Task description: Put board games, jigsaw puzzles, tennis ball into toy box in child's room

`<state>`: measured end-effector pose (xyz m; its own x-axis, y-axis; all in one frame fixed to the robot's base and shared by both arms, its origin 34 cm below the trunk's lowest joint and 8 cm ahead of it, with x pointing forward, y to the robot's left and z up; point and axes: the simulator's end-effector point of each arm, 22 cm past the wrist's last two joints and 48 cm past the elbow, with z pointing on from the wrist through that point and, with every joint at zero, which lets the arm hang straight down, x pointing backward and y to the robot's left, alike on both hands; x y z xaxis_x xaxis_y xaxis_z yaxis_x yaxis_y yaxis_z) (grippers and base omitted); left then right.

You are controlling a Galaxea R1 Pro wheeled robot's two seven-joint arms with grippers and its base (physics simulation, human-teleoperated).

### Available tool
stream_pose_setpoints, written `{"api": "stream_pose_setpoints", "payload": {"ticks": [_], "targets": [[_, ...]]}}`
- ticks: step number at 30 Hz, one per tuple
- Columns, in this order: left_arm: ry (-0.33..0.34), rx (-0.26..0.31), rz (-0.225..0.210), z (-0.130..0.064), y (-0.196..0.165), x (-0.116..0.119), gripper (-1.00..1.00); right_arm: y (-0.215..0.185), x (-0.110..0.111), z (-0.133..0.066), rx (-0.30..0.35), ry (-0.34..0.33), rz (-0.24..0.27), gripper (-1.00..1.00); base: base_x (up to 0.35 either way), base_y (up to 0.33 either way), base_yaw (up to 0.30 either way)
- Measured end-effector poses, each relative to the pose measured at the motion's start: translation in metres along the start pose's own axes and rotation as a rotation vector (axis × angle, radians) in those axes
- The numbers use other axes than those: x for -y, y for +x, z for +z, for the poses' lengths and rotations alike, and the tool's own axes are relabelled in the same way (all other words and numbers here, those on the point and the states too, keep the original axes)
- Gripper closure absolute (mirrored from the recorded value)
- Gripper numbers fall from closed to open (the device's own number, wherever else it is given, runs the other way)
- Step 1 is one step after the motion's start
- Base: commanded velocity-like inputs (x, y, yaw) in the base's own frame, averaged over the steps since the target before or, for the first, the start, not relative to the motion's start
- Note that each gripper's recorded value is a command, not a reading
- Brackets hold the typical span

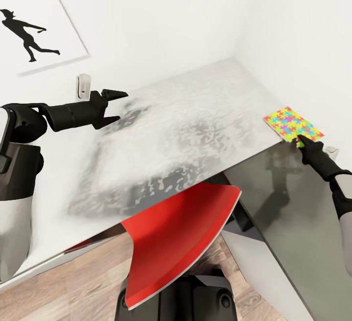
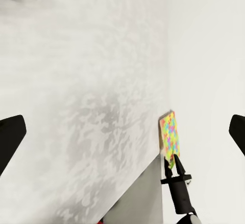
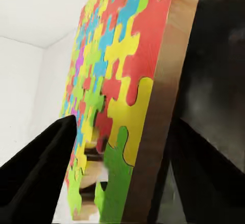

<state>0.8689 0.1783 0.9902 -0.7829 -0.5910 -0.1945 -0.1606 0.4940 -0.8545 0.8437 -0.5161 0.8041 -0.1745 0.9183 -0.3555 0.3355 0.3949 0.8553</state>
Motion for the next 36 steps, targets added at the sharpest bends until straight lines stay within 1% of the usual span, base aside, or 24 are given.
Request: {"api": "stream_pose_setpoints", "payload": {"ticks": [10,15,23,29,36], "targets": [[-0.003,0.000,0.000,0.000,0.001,-0.001,-1.00,-0.001,-0.001,0.000,0.000,-0.001,-0.006,1.00,0.000,0.000,0.000],[-0.011,-0.007,-0.009,0.001,0.007,-0.009,-1.00,-0.001,-0.002,0.000,0.001,-0.004,-0.009,1.00,0.000,0.000,0.000],[-0.012,-0.011,-0.012,0.000,0.012,-0.013,-1.00,-0.006,-0.013,0.000,0.005,-0.025,-0.028,1.00,0.000,0.000,0.000],[-0.012,-0.013,-0.013,0.000,0.013,-0.013,-1.00,-0.006,-0.016,0.000,0.001,-0.033,-0.029,1.00,0.000,0.000,0.000],[-0.015,-0.016,-0.018,0.000,0.016,-0.017,-1.00,-0.006,-0.022,-0.007,-0.002,-0.049,-0.061,1.00,0.000,0.000,0.000]]}}
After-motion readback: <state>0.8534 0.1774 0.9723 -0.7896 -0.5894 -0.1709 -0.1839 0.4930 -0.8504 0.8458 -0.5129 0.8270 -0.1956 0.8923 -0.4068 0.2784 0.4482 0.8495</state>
